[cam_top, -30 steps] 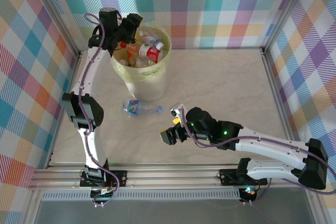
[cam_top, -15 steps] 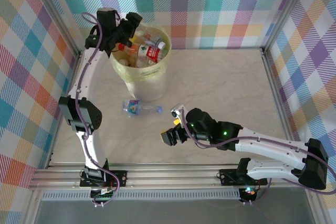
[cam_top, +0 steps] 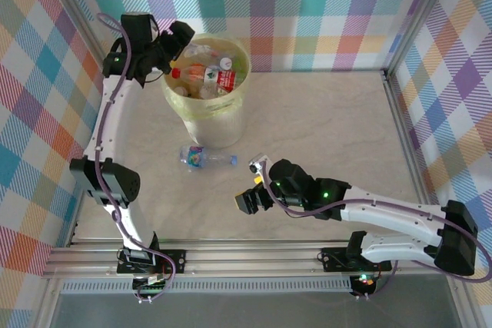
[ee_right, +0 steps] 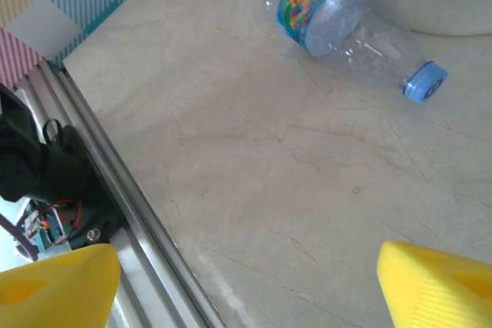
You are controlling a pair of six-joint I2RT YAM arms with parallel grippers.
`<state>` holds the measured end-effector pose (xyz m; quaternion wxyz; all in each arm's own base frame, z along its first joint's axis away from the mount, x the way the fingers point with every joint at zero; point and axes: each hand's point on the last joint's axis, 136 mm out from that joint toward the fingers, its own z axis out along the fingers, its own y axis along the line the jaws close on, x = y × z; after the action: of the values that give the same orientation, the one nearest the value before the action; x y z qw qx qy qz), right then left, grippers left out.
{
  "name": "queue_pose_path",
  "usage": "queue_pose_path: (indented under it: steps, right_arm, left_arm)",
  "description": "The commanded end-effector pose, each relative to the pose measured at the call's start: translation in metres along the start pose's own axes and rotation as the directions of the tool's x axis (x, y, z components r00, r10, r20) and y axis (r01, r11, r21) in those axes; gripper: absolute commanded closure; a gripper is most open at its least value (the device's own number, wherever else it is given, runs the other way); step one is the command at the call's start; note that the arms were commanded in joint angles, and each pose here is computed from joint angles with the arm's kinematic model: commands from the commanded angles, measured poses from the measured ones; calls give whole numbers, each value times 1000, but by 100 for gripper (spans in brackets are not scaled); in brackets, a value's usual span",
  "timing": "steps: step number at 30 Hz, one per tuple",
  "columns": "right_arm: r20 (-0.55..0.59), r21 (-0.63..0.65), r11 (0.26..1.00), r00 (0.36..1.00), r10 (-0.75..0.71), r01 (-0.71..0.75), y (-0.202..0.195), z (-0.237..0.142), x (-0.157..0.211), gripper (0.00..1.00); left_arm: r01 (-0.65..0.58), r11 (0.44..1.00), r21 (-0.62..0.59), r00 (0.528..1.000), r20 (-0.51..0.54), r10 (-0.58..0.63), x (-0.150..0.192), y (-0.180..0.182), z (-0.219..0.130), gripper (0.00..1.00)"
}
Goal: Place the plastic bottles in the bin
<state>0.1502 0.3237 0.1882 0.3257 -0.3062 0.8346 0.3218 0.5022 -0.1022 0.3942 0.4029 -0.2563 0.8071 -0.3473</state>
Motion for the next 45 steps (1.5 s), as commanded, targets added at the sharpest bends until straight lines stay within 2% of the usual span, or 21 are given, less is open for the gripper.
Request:
queue_pose_path:
  steps: [1, 5, 8, 12, 16, 20, 25, 28, 35, 38, 45]
  right_arm:
    - [17, 38, 999, 1000, 11, -11, -1, 0, -13, 14]
    - [12, 18, 999, 999, -49, 49, 3, 5, -16, 14]
    - [26, -14, 996, 996, -87, 87, 0, 9, -20, 14]
    - [14, -3, 990, 990, -141, 141, -12, 18, -25, 14]
    - [-33, -27, 985, 985, -169, 168, -23, 36, -26, 11]
    - [-68, -35, 979, 977, -202, 200, -33, 57, -30, 10]
    - [-126, -12, 958, 950, -287, 288, -45, 93, -31, 8]
    - [-171, -13, 940, 925, -339, 342, -50, 117, -30, 7]
    - [-237, 23, 888, 865, -441, 459, -68, 156, -32, 8]
    - [-278, 29, 870, 840, -466, 493, -75, 167, -30, 8]
    - [-336, 37, 839, 797, -502, 543, -85, 181, -28, 8]
  left_arm:
    - [-158, 987, 31, 987, -1, 158, 6, -11, -39, 8]
    - [-305, 945, 120, 950, -31, 311, 31, -19, -71, 6]
    - [-371, 913, 167, 922, -49, 384, 53, -16, -95, 3]
    - [-416, 877, 239, 896, -58, 441, 85, -11, -129, 0]
    - [-405, 858, 317, 882, -112, 458, 123, 2, -153, 0]
    - [-313, 904, 291, 908, -188, 374, 158, 38, -164, 0]
    - [-177, 968, 178, 939, -266, 220, 190, 85, -169, 0]
    - [-103, 987, 125, 944, -302, 136, 207, 108, -169, 0]
    - [9, 1000, -5, 963, -270, -10, 222, 149, -172, 0]
    - [72, 995, -70, 955, -282, -89, 232, 167, -167, 0]
    - [156, 983, -99, 946, -271, -177, 239, 188, -159, 0]
